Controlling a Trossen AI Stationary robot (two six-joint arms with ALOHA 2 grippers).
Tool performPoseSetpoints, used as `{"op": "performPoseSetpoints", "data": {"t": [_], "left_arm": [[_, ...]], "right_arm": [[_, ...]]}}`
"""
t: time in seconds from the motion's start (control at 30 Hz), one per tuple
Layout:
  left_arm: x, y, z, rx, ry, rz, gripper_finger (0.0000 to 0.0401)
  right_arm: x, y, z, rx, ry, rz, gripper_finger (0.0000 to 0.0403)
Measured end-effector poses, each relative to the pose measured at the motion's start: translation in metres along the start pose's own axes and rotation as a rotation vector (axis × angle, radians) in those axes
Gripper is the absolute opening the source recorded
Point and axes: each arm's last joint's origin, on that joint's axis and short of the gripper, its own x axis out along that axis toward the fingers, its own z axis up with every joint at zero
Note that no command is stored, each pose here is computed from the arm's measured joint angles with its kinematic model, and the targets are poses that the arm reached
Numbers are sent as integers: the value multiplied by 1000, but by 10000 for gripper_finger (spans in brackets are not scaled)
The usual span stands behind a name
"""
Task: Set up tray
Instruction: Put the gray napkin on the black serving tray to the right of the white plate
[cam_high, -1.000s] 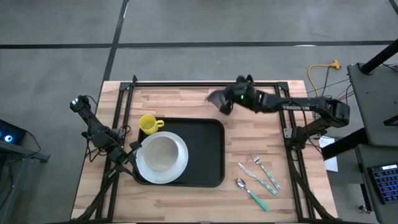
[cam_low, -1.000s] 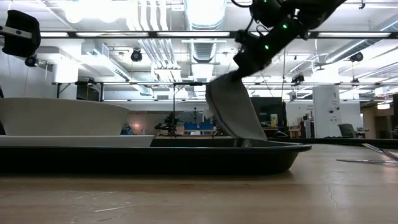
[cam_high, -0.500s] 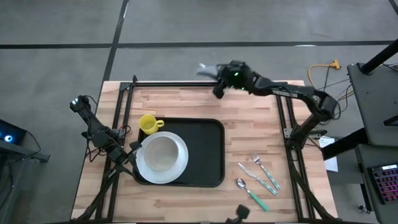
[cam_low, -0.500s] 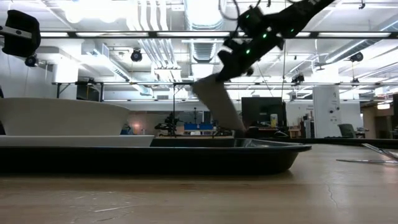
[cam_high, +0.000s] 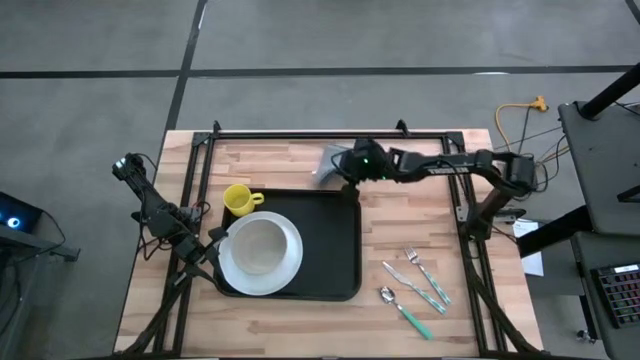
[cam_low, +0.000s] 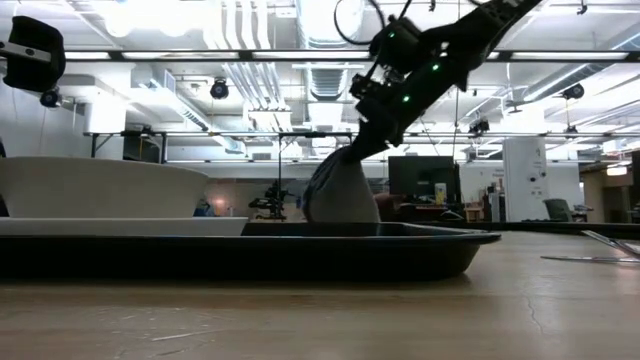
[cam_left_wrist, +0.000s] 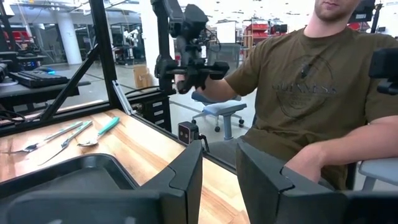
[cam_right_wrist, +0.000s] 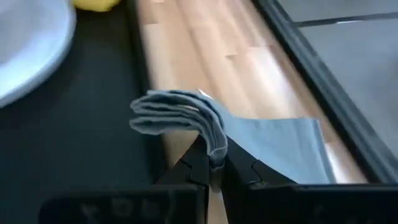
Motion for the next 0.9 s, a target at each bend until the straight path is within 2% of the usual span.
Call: {"op": "performPoseSetpoints", "data": {"t": [0.13,0.37,0.7,0.9], "left_arm": [[0,0,0,0,1,0,79],[0,0,0,0,1,0,79],[0,0,0,0,1,0,79],[0,0,0,0,1,0,79]], "right_arm": [[-11,21,-12,-6,6,92,9],[-19,56,-24,-42,3,181,9],[-29,102,-30,-132,-19,322,9],[-35,121,-34,-163,-9,453,9]]}}
